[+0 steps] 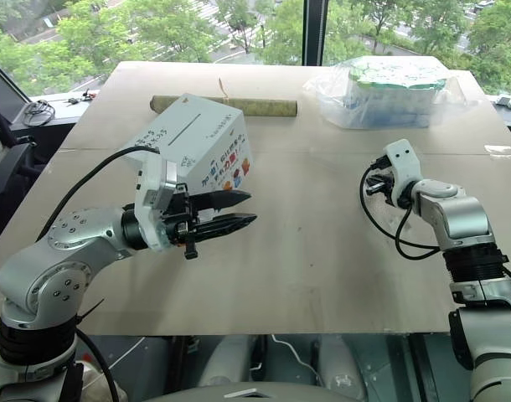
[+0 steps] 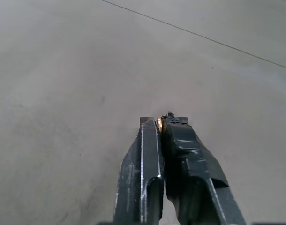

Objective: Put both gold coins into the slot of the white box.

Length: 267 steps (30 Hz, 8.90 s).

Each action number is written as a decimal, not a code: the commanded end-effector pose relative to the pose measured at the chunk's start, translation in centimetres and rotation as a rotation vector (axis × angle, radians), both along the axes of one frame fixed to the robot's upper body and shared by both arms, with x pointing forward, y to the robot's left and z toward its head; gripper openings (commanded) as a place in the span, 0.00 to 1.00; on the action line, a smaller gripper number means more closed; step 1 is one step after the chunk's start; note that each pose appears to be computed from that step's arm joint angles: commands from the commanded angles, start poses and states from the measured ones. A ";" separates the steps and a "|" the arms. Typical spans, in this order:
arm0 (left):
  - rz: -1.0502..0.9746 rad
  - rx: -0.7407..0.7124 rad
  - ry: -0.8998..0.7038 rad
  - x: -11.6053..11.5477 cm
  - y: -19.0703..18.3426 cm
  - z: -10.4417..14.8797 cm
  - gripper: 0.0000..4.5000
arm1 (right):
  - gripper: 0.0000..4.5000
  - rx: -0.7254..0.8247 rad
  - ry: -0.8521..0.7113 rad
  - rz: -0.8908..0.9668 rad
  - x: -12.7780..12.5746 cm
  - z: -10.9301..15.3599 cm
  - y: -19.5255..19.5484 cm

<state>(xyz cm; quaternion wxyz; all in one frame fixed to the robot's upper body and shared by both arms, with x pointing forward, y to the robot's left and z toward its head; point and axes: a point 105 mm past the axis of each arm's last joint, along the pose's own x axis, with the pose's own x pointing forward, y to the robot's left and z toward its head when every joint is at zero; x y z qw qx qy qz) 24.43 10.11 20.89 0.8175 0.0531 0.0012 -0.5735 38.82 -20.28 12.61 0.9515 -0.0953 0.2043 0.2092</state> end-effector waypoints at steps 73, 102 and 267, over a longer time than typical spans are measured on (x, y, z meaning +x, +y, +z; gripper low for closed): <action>0.045 -0.057 0.041 0.9 -0.9 0.0 0.46 | 0.51 0.024 -0.129 0.021 -0.3 2.2 0.3; 0.025 -0.053 0.043 0.7 -0.8 0.1 0.46 | 0.51 0.036 -0.096 0.007 -1.1 2.0 -0.6; 0.919 0.415 0.188 9.8 8.0 4.0 0.00 | 0.98 -0.079 -0.479 0.722 -16.3 15.6 4.8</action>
